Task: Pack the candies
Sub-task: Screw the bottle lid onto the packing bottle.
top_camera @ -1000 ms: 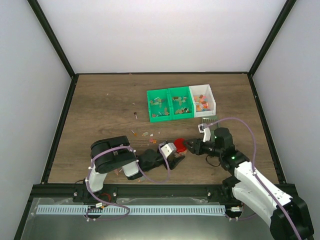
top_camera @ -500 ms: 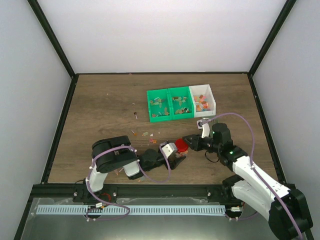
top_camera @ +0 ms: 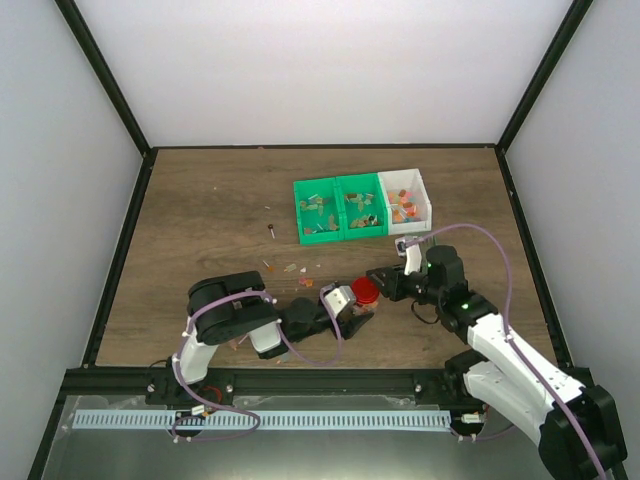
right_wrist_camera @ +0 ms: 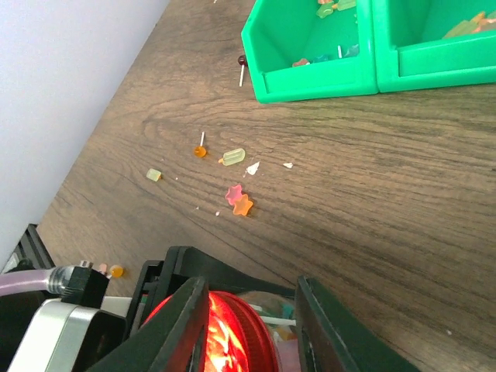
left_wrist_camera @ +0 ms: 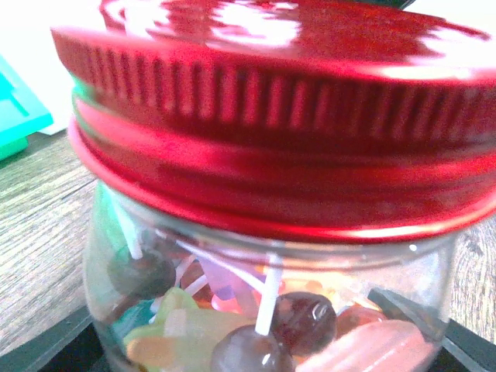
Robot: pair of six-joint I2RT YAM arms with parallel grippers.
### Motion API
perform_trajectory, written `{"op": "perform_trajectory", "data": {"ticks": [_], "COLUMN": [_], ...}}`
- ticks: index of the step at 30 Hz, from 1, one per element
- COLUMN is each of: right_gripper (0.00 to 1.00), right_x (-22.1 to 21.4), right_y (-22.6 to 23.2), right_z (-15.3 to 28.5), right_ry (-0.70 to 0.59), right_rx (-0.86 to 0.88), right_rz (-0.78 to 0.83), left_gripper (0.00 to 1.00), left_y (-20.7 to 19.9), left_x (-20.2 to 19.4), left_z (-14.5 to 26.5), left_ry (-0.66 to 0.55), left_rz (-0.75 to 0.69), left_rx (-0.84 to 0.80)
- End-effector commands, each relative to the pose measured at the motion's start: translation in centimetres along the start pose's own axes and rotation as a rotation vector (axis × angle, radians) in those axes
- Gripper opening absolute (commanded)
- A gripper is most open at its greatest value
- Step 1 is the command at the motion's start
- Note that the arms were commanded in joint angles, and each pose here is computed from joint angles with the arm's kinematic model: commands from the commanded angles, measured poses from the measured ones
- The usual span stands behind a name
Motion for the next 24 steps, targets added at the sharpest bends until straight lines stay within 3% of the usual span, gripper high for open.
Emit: {"op": "perform_trajectory", "data": {"ticks": [1,6,9,14,17,24], "right_gripper": [0.29,0.23,0.13,0.15,0.09,0.04], "right_x": [1.1,0.4,0.2,-0.7,-1.3,-2.7], "right_y": [1.4,1.0,0.8,0.5,0.3,0.0], "right_z": [0.6,0.3,0.3,0.2,0.4,0.5], "right_ry": [-0.037,0.002,0.014,0.052,0.076,0.146], "right_rx": [0.018,0.023,0.027,0.046,0.05,0.083], "right_rz": [0.064,0.049,0.038,0.02,-0.006,-0.067], "left_gripper": [0.76,0.76,0.76,0.76,0.74,0.71], "left_y": [-0.7,-0.6,-0.6,-0.6,-0.4,0.4], "left_x": [-3.8,-3.7,-3.7,-3.6,-3.6,-3.6], "left_z": [0.3,0.2,0.1,0.0,-0.1,-0.1], "left_ry": [0.182,0.181,0.183,0.18,0.184,0.198], "left_rz": [0.038,0.039,0.039,0.038,0.052,0.089], "left_rx": [-0.055,-0.054,-0.053,-0.05,-0.029,0.026]}}
Point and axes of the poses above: each gripper's point midway between its finger pads, its own z axis back along the fingers, its own y axis along the line the jaws close on, x = y × z, the point moved 9 cm from there along z, back along the fingers, and after that the axes turned 11 degrees about -z, right-handed, at the moved point
